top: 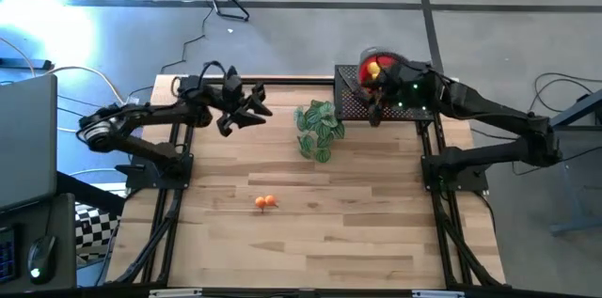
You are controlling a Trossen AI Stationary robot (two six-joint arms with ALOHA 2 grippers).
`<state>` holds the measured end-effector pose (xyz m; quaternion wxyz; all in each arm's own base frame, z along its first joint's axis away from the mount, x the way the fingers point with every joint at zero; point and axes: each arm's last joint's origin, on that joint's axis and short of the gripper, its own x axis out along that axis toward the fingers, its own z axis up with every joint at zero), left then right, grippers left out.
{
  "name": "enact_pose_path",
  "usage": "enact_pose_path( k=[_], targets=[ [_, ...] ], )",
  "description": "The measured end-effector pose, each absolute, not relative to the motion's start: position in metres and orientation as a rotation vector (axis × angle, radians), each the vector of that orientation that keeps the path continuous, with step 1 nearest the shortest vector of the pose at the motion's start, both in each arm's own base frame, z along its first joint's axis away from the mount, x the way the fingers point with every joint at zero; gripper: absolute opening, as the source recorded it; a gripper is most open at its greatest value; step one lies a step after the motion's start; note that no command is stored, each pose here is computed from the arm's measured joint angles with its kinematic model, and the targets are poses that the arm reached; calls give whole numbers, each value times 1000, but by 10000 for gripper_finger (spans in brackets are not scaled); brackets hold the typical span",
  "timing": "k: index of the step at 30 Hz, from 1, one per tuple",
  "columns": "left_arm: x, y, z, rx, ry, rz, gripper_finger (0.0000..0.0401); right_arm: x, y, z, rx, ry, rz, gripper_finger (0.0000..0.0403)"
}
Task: Pick & Place Fruit
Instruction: Put the orange pear into the red colander
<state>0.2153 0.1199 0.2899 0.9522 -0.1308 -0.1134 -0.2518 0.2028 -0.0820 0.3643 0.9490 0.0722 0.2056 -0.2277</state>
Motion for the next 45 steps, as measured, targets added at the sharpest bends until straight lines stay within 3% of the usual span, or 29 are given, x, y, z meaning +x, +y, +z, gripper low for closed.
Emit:
enact_pose_path(
  k=[8,15,35,45],
  targets=[
    [184,99,270,-335,-178,-446,131,227,-66,357,148,427,-244,125],
    [176,81,258,-337,-75,-306,131,248,-56,345,113,459,-182,94],
    [177,-10,228,-294,265,86,131,275,-47,329,-35,485,-52,49],
    [181,-45,245,-296,309,169,131,273,-55,324,-29,452,106,27]
  ],
)
